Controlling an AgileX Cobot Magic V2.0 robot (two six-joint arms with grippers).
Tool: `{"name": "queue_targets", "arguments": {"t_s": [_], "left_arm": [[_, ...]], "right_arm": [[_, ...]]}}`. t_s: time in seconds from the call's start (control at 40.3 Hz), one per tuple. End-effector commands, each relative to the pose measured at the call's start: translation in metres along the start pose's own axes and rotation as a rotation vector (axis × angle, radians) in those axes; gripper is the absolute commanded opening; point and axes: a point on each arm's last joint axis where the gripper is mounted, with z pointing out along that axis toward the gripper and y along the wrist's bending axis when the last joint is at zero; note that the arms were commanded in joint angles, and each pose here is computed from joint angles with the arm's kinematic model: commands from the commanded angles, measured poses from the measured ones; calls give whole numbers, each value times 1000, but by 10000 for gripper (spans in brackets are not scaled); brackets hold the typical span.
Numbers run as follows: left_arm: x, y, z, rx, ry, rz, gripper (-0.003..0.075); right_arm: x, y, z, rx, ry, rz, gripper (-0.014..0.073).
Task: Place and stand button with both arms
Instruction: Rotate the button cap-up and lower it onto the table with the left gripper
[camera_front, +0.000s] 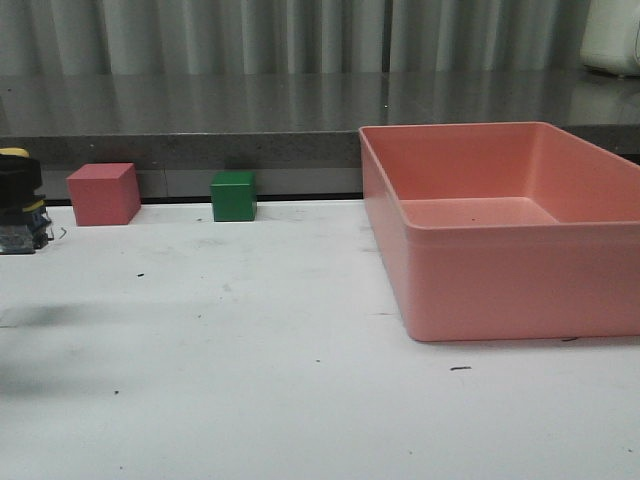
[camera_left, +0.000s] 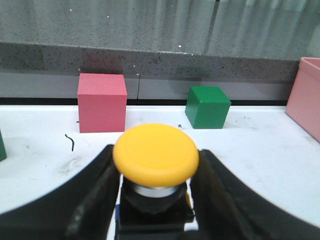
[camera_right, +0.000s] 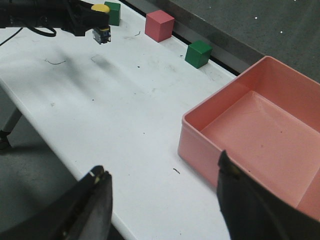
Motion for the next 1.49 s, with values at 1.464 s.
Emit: {"name": "queue_targets", "arguments": {"t_s": [1.464], "left_arm": [[4, 2, 32, 34, -128, 46, 232]], "right_arm": [[-12, -2, -2, 20, -82, -19, 476]]}}
